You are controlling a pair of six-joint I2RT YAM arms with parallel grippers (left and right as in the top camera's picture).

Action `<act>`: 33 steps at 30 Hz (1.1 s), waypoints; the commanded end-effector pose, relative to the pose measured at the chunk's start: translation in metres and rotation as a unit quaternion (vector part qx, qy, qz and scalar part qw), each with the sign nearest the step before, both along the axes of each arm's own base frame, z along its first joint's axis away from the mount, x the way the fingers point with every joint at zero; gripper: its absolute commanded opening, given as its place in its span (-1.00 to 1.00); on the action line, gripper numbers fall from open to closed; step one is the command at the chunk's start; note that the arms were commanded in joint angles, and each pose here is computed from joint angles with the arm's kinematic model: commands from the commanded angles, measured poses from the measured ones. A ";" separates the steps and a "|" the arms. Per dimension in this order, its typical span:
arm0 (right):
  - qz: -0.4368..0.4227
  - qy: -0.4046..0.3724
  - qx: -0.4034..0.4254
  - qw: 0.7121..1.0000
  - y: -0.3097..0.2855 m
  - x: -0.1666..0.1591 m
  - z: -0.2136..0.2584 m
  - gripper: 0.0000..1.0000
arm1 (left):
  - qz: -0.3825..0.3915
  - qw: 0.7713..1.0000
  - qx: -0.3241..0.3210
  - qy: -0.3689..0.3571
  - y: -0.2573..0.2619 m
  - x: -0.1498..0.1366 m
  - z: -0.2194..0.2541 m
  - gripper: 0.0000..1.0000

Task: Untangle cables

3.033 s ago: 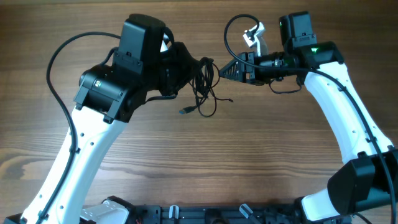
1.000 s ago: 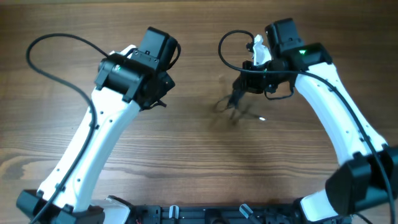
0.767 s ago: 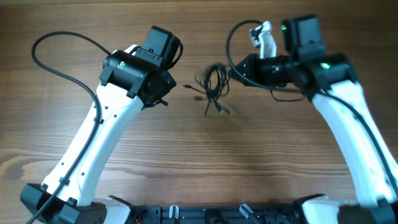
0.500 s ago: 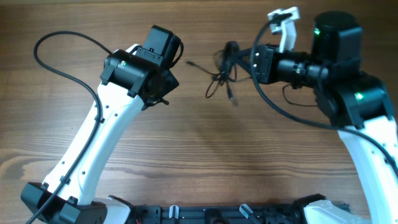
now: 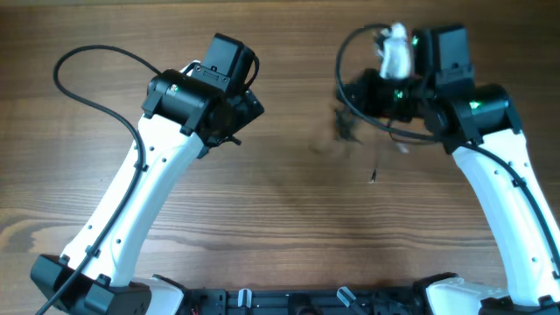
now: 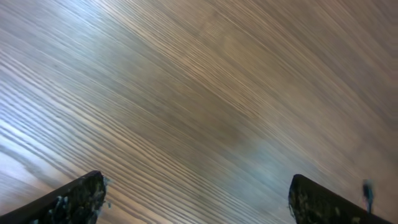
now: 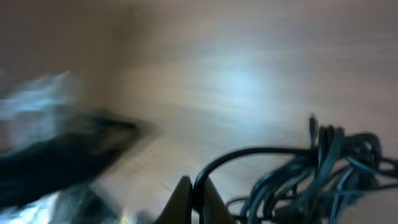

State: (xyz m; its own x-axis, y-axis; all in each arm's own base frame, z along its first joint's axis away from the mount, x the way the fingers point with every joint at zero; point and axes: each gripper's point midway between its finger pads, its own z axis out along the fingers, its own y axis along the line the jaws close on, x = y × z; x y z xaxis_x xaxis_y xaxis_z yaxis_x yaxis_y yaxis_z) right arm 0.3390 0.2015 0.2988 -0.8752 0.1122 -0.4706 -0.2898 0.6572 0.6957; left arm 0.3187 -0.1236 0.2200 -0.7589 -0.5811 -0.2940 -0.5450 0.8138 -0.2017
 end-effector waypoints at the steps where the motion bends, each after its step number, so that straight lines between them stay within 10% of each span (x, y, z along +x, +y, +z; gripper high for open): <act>1: 0.174 -0.074 0.125 0.974 0.035 -0.044 0.060 -0.92 | -0.015 0.999 -0.041 0.011 -0.016 0.000 0.000 0.96; 3: 0.006 -0.012 0.014 1.000 0.003 -0.007 0.016 -0.91 | -0.016 0.999 -0.045 0.011 -0.018 0.000 0.000 0.96; 6: -0.277 0.128 -0.145 0.941 -0.084 0.003 -0.052 -0.91 | -0.016 0.999 -0.044 0.012 -0.017 -0.001 0.000 0.97; 14: 0.102 0.011 0.048 0.993 0.017 -0.039 0.014 -0.91 | -0.019 0.998 -0.053 0.000 -0.021 0.005 0.002 0.99; 33: 0.046 0.067 0.033 0.996 0.010 -0.033 -0.001 -0.91 | -0.099 0.967 -0.232 0.022 -0.091 -0.002 0.022 0.99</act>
State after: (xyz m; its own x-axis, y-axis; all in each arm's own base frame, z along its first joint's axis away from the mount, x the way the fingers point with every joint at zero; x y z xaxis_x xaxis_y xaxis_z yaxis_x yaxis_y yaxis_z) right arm 0.3102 0.2037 0.2894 -0.9367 0.0761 -0.3417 -0.2202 0.6306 0.7442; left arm 0.3192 -0.2049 0.2397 -0.8582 -0.5119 -0.0388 -0.4174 0.7397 -0.5278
